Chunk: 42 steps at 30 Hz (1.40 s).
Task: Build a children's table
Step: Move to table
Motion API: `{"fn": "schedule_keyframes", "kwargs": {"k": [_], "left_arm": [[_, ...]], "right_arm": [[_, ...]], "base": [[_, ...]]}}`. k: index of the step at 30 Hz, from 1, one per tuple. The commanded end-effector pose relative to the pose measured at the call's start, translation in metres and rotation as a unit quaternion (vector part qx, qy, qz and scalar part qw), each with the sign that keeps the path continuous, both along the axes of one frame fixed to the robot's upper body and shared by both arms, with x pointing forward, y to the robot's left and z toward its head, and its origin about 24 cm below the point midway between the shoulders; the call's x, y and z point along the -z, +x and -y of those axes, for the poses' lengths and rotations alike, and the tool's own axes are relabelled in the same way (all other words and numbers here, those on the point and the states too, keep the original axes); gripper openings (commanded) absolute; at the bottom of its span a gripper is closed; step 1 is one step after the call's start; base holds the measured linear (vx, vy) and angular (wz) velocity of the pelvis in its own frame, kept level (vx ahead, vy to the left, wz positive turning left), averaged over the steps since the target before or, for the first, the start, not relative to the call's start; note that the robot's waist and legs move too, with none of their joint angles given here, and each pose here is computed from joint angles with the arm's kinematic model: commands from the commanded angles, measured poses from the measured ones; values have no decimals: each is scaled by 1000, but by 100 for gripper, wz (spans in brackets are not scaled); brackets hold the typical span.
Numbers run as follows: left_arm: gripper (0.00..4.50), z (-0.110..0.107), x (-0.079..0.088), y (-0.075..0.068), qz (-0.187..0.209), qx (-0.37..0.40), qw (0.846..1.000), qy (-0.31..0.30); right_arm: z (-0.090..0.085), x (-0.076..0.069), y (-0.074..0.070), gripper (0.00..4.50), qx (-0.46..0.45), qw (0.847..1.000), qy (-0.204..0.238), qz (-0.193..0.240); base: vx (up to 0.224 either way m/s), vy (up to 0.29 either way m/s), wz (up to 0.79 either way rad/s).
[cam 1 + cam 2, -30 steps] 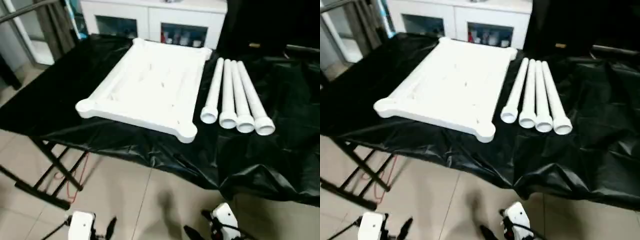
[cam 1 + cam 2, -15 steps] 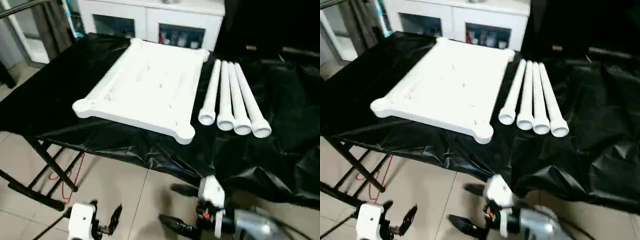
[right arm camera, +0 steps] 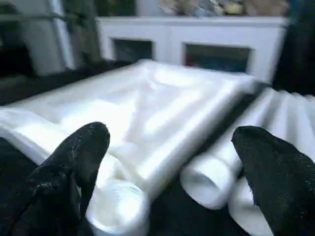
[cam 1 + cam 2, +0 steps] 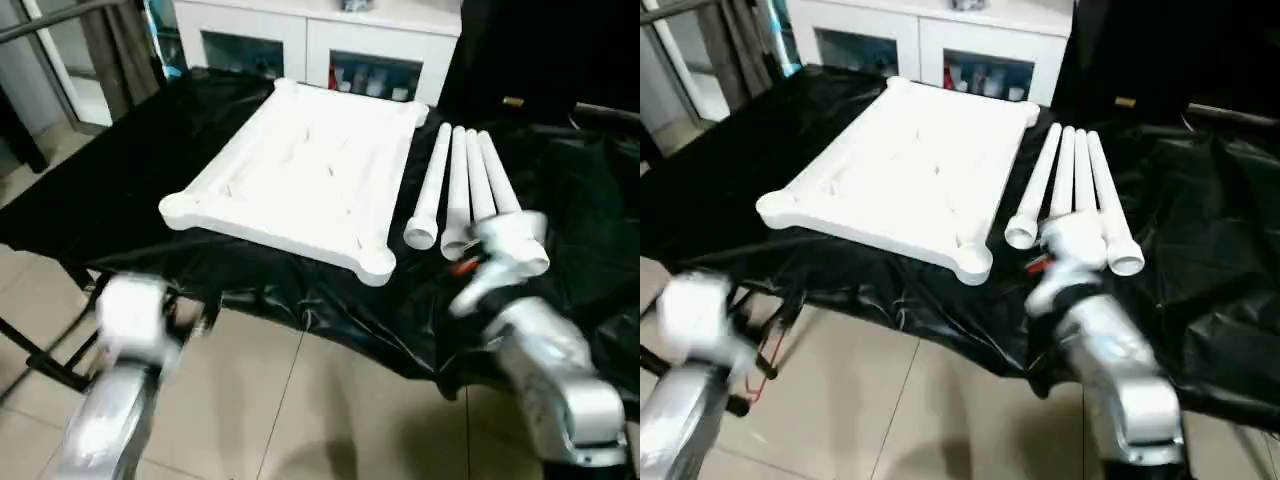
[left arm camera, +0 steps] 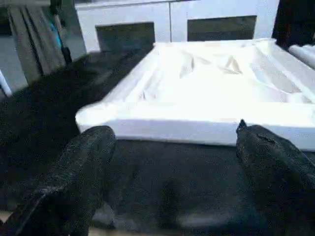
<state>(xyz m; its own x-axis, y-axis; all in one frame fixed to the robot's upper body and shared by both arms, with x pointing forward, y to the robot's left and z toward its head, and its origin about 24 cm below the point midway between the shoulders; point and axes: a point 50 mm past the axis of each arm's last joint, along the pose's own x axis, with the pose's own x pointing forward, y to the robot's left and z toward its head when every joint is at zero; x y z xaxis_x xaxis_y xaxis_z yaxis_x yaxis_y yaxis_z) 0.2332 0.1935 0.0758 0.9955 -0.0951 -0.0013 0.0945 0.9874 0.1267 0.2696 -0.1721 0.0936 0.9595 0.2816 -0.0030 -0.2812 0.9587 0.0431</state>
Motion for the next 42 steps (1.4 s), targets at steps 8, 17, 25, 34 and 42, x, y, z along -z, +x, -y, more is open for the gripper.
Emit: {"fn": "schedule_keyframes", "kwargs": {"k": [8,17,25,34,42], "left_arm": [[444,16,-10,35,7,-5,1000,10],[444,8,-9,38,27,-21,999,17],[444,18,-12,29,12,18,999,27],[444,16,-17,26,8,1,1000,26],[444,14,-15,25,-9,-1,1000,12]], "right_arm": [[7,27,-1,450,41,998,-25,-46],[0,28,10,450,99,993,16,-66],[-13,-1,17,450,85,996,-8,-20],[-23,9,23,450,34,998,19,-54],[-23,6,28,450,24,998,3,-51]], "base": [[0,0,0],[-44,155,-40],[-21,49,-46],[-2,-15,-5],[28,11,-3]]}}
